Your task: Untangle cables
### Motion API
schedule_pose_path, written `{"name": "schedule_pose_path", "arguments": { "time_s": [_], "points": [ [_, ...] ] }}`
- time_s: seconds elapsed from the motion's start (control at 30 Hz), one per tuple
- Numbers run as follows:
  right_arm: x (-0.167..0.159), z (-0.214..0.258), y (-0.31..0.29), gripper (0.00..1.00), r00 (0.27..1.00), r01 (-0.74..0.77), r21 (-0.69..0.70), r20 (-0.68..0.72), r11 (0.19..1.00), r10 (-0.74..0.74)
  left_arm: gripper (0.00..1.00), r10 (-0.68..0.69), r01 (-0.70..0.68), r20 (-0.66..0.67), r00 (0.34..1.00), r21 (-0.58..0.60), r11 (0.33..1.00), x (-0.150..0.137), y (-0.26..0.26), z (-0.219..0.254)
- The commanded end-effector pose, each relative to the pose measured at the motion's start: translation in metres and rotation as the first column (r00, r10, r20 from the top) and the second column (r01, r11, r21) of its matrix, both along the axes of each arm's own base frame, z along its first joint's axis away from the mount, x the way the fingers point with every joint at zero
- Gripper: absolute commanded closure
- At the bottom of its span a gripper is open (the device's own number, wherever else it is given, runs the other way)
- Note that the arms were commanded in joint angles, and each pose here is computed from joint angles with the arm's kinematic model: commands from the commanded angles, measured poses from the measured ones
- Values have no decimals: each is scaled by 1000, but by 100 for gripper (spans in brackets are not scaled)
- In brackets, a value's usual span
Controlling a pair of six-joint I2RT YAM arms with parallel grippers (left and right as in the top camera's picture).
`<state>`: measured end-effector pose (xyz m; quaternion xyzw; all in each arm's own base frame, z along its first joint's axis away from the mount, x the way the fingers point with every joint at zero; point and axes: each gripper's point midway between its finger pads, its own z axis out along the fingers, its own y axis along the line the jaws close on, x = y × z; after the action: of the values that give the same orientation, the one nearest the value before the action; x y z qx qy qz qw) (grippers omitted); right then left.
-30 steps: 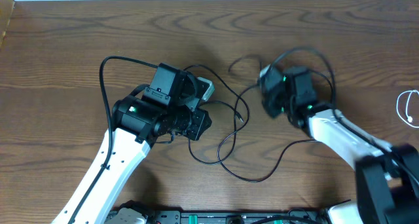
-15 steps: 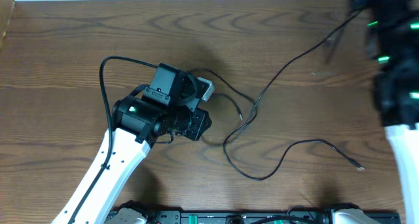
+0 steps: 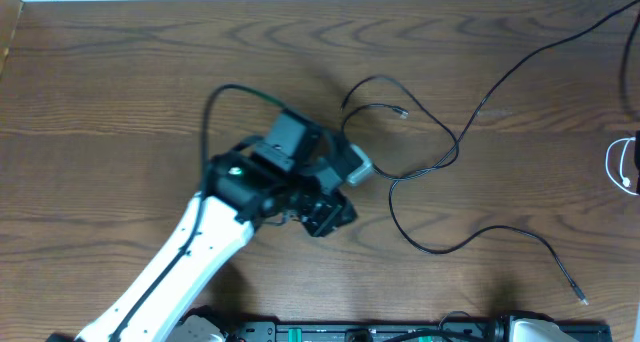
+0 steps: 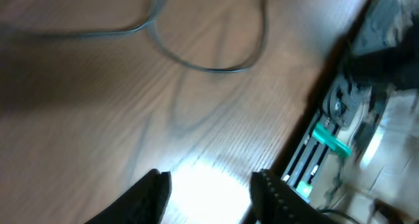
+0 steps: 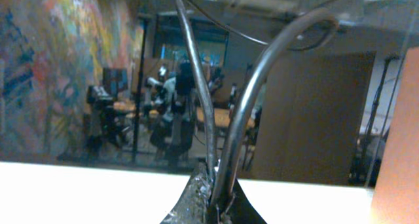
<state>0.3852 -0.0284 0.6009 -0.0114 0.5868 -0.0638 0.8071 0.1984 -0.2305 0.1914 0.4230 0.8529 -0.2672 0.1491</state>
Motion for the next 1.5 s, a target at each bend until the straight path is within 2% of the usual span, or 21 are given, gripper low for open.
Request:
{"name": "schedule_pose_path", "arguments": {
  "time_s": [0.0,0.03,0.1,0.27,0.33,0.4,0.7,0.8,0.9,0.97,1.03,1.1,1.2,1.33,1.4,1.47],
  "points": [
    [-3,1,2,99,1000,-17,15,-7,1000,17,49,-159,158,64,985,34,987,4,-23,-22],
    [-2,-2,2,99,1000,-17,16,-22,1000,17,49,-159,153,87,983,70,986,14,-29,-33],
    [-3,-7,2,99,999,-16,19,-46,1000,17,50,-76,67,83,994,105,992,37,-40,-57],
    [-3,-10,2,99,998,-16,20,-60,1000,17,52,28,-29,9,1000,113,993,57,-55,-93],
    [-2,-12,2,99,998,-16,21,-68,1000,17,44,27,-26,-7,1000,128,991,60,-58,-109],
    [-2,-13,2,99,997,-15,21,-72,1000,17,40,28,-25,-15,999,137,990,63,-60,-118],
    [-1,-17,2,99,996,-15,23,-88,1000,17,37,80,-101,94,992,248,964,92,-47,-144],
    [0,-21,2,99,994,-15,25,-104,1000,18,35,97,-121,112,989,230,966,98,-51,-144],
    [0,-23,2,99,994,-15,25,-112,1000,18,36,223,-234,78,972,192,953,104,-56,-141],
    [1,-24,2,99,993,-15,26,-117,1000,18,40,323,-319,6,947,158,934,102,-62,-139],
    [1,-25,2,99,992,-15,26,-121,1000,18,43,355,-343,-116,928,112,933,90,-74,-135],
    [1,-26,2,99,992,-14,27,-126,1000,18,46,339,-333,-247,908,66,941,72,-88,-128],
    [1,-28,2,99,991,-15,28,-134,1000,18,46,296,-306,-344,891,27,952,53,-104,-121],
    [2,-32,2,99,989,-14,29,-149,999,18,43,210,-222,-318,924,-1,975,35,-122,-119],
    [2,-33,2,99,988,-14,30,-153,999,19,38,123,-137,-259,958,-35,990,28,-132,-117],
    [2,-34,4,99,987,-29,27,-156,999,33,37,71,-78,-163,984,-40,996,29,-140,-117]
  ]
}}
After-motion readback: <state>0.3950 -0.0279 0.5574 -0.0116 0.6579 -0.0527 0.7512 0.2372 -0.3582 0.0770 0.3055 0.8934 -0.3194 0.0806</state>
